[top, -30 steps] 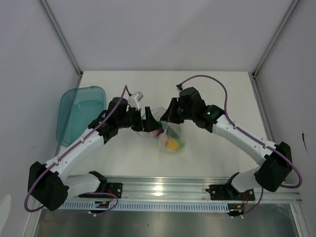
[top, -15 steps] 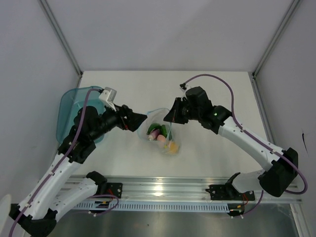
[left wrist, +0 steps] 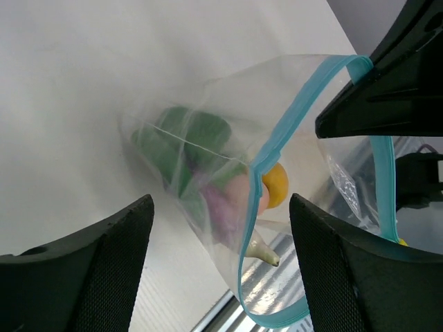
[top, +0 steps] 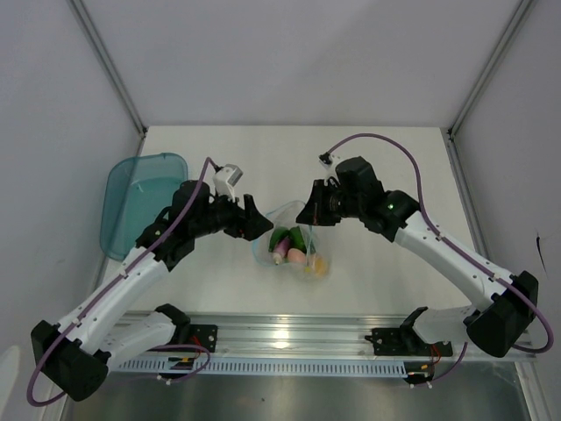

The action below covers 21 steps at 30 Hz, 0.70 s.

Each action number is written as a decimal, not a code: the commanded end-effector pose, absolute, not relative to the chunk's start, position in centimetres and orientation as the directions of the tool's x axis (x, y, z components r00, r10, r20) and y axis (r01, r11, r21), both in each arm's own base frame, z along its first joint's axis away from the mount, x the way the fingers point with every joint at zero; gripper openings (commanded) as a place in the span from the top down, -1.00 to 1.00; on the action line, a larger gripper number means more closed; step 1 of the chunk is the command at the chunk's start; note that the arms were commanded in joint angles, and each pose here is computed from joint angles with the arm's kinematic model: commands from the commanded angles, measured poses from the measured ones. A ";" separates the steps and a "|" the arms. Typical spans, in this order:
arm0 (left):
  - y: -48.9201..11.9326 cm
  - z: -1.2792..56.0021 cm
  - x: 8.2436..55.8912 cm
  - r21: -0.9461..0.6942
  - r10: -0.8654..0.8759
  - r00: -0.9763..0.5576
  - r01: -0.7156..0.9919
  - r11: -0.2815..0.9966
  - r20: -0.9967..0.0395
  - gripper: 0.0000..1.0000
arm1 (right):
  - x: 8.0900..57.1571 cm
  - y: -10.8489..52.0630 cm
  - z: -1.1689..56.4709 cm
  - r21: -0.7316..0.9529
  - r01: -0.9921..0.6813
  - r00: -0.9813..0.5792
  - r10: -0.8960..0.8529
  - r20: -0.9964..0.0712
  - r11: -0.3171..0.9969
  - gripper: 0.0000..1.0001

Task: Place the food in the zip-top bag and seal the zipper
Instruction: Zip the zipper food storage bag at the center of the board.

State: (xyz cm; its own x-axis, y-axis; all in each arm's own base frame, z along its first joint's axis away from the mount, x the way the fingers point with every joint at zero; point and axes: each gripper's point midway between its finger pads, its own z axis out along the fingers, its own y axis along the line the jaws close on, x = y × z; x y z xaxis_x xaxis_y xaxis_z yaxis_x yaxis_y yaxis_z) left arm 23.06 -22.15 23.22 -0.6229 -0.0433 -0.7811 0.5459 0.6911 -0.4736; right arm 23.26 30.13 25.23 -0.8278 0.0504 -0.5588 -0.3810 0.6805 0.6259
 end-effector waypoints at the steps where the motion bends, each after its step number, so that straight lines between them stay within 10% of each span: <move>1: -24.2 24.1 21.7 -0.487 0.003 -0.604 0.646 0.588 -0.797 -0.55 | 23.1 29.8 26.8 0.622 -0.436 -0.798 0.040 -0.601 0.651 1.00; 4: -25.0 23.7 21.3 -0.506 0.027 -0.622 0.662 0.553 -0.783 -0.26 | 23.0 29.9 26.8 0.622 -0.451 -0.798 0.023 -0.603 0.641 1.00; 10: -26.7 24.6 22.1 -0.538 0.097 -0.665 0.672 0.509 -0.740 0.99 | 22.6 29.6 26.1 0.599 -0.491 -0.792 -0.037 -0.610 0.632 0.98; 21: -25.6 27.8 21.7 -0.681 -0.080 -0.811 0.429 0.594 -0.580 0.99 | 22.5 24.9 25.2 0.461 -0.500 -0.736 -0.079 -0.673 0.733 0.07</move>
